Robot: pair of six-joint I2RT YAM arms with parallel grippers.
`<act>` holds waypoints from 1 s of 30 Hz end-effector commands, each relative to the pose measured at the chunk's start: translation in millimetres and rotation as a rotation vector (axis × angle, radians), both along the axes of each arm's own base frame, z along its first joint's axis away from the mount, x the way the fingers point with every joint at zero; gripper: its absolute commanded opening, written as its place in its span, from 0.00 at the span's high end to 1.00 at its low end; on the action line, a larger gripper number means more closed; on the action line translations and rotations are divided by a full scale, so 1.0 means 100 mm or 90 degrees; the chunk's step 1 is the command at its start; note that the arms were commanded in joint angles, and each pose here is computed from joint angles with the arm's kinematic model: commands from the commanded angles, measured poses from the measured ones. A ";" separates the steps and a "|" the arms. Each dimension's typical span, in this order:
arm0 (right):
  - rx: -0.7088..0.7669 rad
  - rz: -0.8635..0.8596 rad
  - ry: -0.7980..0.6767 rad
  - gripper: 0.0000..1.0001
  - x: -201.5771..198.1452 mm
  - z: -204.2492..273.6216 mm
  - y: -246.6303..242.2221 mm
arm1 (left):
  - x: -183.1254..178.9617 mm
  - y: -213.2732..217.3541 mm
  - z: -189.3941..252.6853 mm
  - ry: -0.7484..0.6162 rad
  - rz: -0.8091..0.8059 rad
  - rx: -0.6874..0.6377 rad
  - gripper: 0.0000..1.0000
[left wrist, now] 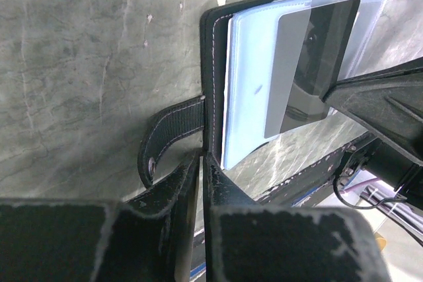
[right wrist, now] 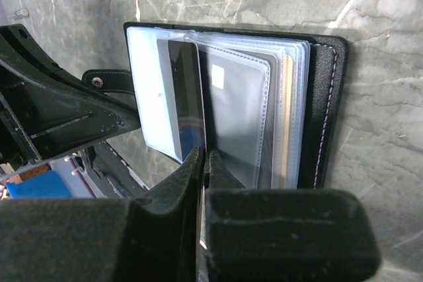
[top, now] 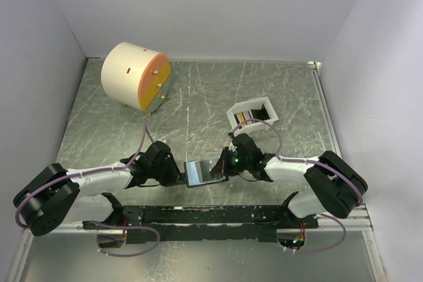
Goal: Put the credit cards into the card holder
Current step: Insert the credit card into the card holder.
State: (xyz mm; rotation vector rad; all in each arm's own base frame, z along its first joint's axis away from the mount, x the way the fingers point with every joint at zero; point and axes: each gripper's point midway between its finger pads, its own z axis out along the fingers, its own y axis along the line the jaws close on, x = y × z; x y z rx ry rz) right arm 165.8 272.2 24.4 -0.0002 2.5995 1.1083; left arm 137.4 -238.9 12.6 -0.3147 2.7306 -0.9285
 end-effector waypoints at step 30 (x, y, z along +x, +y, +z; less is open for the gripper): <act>-0.096 0.052 -0.067 0.52 0.17 0.14 0.16 | 0.32 0.25 0.18 -0.090 0.068 0.098 0.49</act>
